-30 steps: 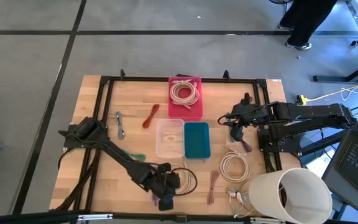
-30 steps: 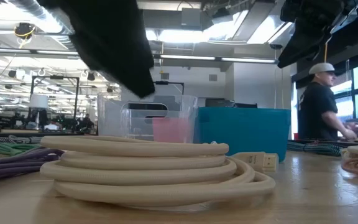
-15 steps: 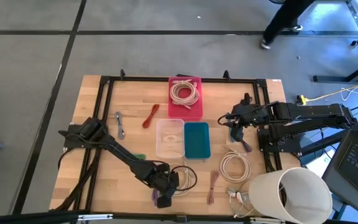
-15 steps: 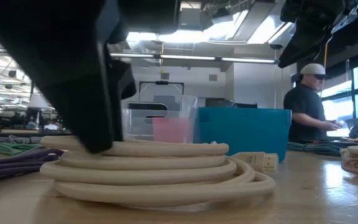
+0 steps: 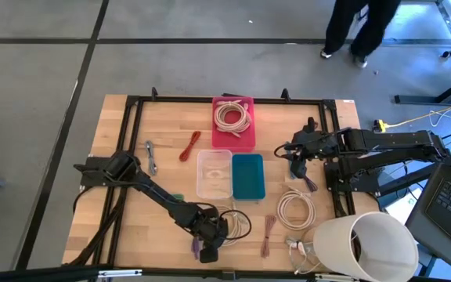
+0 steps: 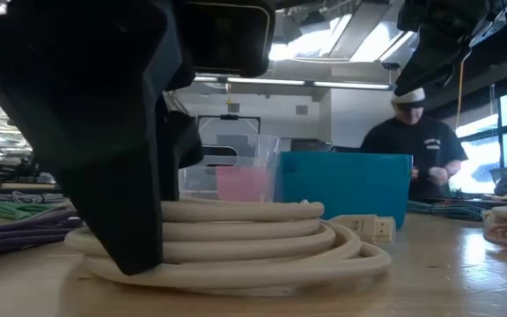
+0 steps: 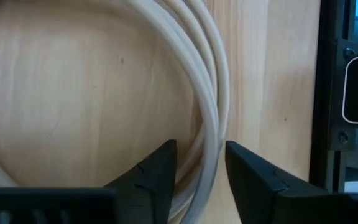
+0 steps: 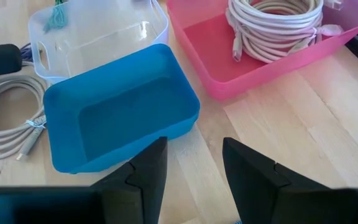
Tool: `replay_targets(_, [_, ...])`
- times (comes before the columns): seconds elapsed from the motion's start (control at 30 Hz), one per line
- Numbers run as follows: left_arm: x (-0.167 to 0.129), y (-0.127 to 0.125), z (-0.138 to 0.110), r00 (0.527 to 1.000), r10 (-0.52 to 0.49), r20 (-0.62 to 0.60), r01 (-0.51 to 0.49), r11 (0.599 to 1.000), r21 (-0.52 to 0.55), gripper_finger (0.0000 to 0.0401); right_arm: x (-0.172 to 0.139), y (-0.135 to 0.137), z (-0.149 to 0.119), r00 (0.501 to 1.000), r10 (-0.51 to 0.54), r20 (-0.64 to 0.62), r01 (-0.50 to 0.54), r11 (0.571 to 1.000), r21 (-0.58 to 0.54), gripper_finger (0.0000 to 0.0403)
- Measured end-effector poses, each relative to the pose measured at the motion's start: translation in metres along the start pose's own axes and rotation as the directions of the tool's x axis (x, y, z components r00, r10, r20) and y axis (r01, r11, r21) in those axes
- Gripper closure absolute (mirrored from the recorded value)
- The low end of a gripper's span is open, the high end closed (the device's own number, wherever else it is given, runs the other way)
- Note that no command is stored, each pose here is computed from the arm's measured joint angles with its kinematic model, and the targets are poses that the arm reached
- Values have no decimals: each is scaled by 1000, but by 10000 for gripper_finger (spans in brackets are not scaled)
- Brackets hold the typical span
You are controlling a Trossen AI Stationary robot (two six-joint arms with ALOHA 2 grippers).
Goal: Pick & Place USB Port
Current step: Put the brown HDMI cable into the pink bin
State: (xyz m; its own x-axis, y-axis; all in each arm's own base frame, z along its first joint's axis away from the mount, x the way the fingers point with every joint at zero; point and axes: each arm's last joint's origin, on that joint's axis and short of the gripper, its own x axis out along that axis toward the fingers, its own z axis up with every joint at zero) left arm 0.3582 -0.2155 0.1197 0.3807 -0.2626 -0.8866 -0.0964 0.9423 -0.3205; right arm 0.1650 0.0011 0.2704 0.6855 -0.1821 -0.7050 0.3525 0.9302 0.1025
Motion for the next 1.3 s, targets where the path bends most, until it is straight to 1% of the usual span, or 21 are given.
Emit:
replay_targets(0.07, [-2,-1,0,1000,-4,5,4,1000,12,302,0,0,0,1000,-1,-1,1,1000,0,244])
replay_targets(0.17, [-10,-3,3,999,-44,9,44,998,39,367,0,0,0,1000,0,-1,0,1000,1,244])
replay_targets(0.2, [-12,-4,3,998,-64,-7,64,997,35,381,0,0,0,1000,0,-1,0,1000,0,244])
replay_targets(0.3, [-25,-6,3,996,-83,-22,84,996,28,387,0,0,0,1000,1,-1,-1,1000,0,244])
replay_targets(0.43, [-56,-9,9,996,-89,22,88,996,23,389,0,0,0,1000,3,-2,-3,1000,-2,244])
replay_targets(0.5, [-72,-10,10,996,-70,55,68,997,26,389,0,0,0,1000,4,-3,-4,1000,-2,244])
replay_targets(0.63, [-110,-15,16,982,-77,175,64,995,76,389,0,0,0,1000,3,-3,-3,1000,-1,244])
replay_targets(0.7, [-130,-17,20,965,-90,248,65,992,108,389,0,0,0,1000,4,-3,-4,1000,-2,244])
replay_targets(0.77, [-147,-17,22,947,-87,311,42,988,147,389,0,0,0,1000,4,-3,-4,1000,-2,244])
replay_targets(0.87, [-174,-16,24,908,-57,414,-37,975,217,390,0,0,0,1000,4,-3,-4,1000,-3,244])
replay_targets(0.93, [-190,-11,27,875,-12,484,-128,958,255,390,0,0,0,1000,3,-3,-3,1000,-2,244])
replay_targets(1.0, [-203,-2,31,832,67,550,-248,933,261,390,0,0,0,1000,1,2,-1,1000,-2,244])
replay_targets(1.1, [-218,15,42,733,212,646,-451,863,229,390,0,0,1,1000,3,9,-3,1000,-1,244])
replay_targets(1.17, [-225,30,52,675,301,674,-555,809,194,390,0,0,1,1000,3,9,-3,1000,-1,244])
replay_targets(1.23, [-229,52,64,641,371,671,-616,771,162,390,0,0,1,1000,3,9,-3,1000,0,244])
replay_targets(1.3, [-234,78,76,627,426,652,-646,752,130,390,0,0,1,1000,0,10,0,1000,-2,244])
